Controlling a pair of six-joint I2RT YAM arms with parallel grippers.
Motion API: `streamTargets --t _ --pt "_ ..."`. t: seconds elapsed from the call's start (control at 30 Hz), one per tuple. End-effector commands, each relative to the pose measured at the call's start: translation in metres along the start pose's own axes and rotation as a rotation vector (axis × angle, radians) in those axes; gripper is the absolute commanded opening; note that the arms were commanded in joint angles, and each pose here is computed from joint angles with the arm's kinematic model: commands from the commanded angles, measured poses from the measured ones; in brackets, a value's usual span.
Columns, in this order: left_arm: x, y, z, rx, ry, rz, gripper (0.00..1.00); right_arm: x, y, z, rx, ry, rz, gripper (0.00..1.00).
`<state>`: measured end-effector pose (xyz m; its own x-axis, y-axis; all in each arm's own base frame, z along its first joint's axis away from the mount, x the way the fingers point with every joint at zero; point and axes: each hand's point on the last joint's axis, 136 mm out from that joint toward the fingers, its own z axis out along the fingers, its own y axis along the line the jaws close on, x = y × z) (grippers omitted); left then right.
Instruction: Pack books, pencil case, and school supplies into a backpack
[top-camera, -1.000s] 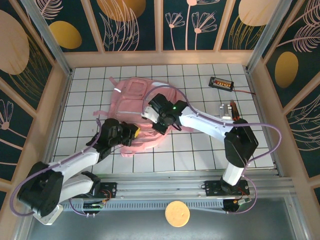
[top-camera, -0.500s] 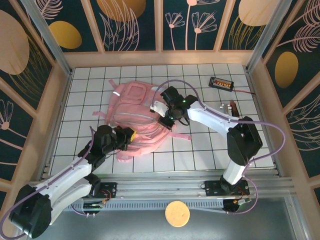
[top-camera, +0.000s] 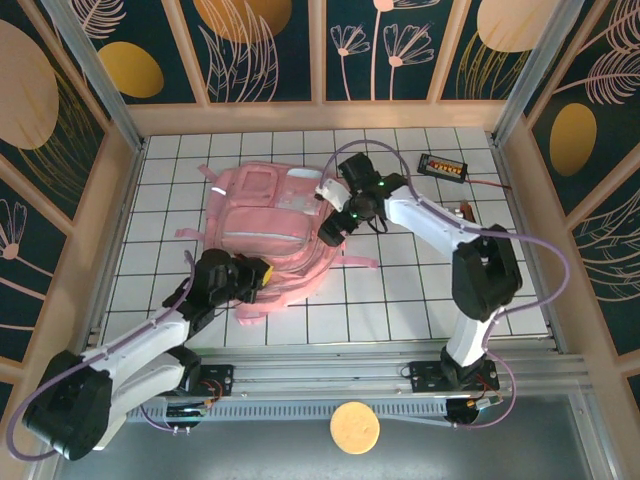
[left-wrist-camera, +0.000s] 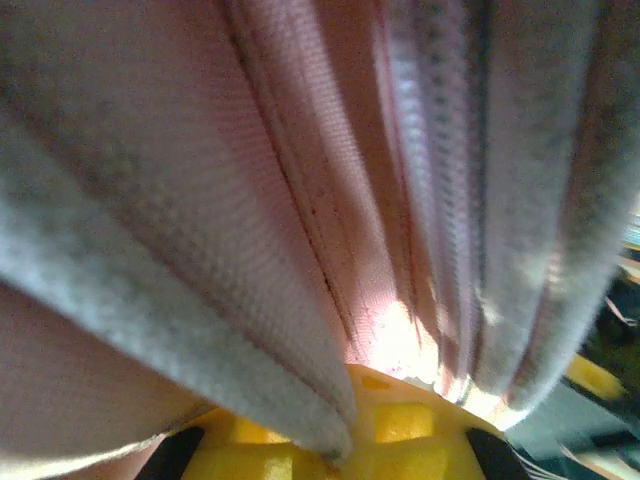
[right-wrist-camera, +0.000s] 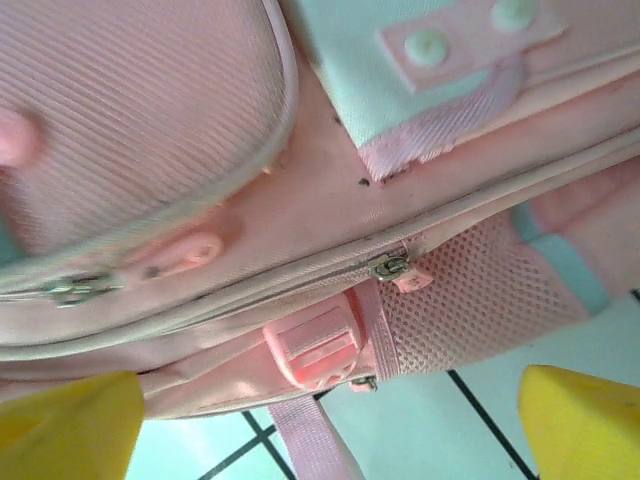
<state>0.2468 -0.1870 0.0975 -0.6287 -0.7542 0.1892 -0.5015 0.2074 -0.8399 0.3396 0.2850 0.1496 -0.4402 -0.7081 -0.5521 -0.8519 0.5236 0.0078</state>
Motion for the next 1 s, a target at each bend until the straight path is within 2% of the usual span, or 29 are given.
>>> streamTargets --t 0.0,0.27,0.37,0.47,0.6,0.8,0.87,0.9,0.97 --pt "0.002 -0.044 0.003 0.101 0.012 0.066 0.0 -0.033 0.011 -0.06 0.033 -0.162 -0.012 0.99" --pt "0.002 -0.062 0.015 0.112 0.025 0.101 0.0 -0.103 0.001 -0.175 0.127 -0.616 0.118 0.99" --pt "0.002 -0.068 0.023 0.123 0.032 0.091 0.0 -0.112 -0.006 -0.209 0.167 -0.789 0.217 0.99" --pt "0.003 -0.08 0.035 0.124 0.051 0.11 0.0 -0.106 -0.015 -0.233 0.218 -0.924 0.333 0.99" --pt "-0.001 -0.097 0.057 0.124 0.059 0.142 0.0 -0.089 -0.017 -0.251 0.269 -1.012 0.377 0.99" --pt "-0.004 -0.112 0.097 0.123 0.096 0.145 0.01 -0.063 -0.022 -0.25 0.318 -0.947 0.413 0.99" --pt "-0.005 -0.116 0.106 0.117 0.102 0.15 0.12 -0.053 -0.025 -0.251 0.339 -0.934 0.433 0.99" --pt "-0.006 -0.117 0.109 0.109 0.102 0.151 0.27 -0.047 -0.027 -0.25 0.359 -0.925 0.455 0.99" --pt "-0.007 -0.119 0.111 0.098 0.099 0.162 0.46 -0.033 -0.038 -0.249 0.395 -0.904 0.506 0.99"
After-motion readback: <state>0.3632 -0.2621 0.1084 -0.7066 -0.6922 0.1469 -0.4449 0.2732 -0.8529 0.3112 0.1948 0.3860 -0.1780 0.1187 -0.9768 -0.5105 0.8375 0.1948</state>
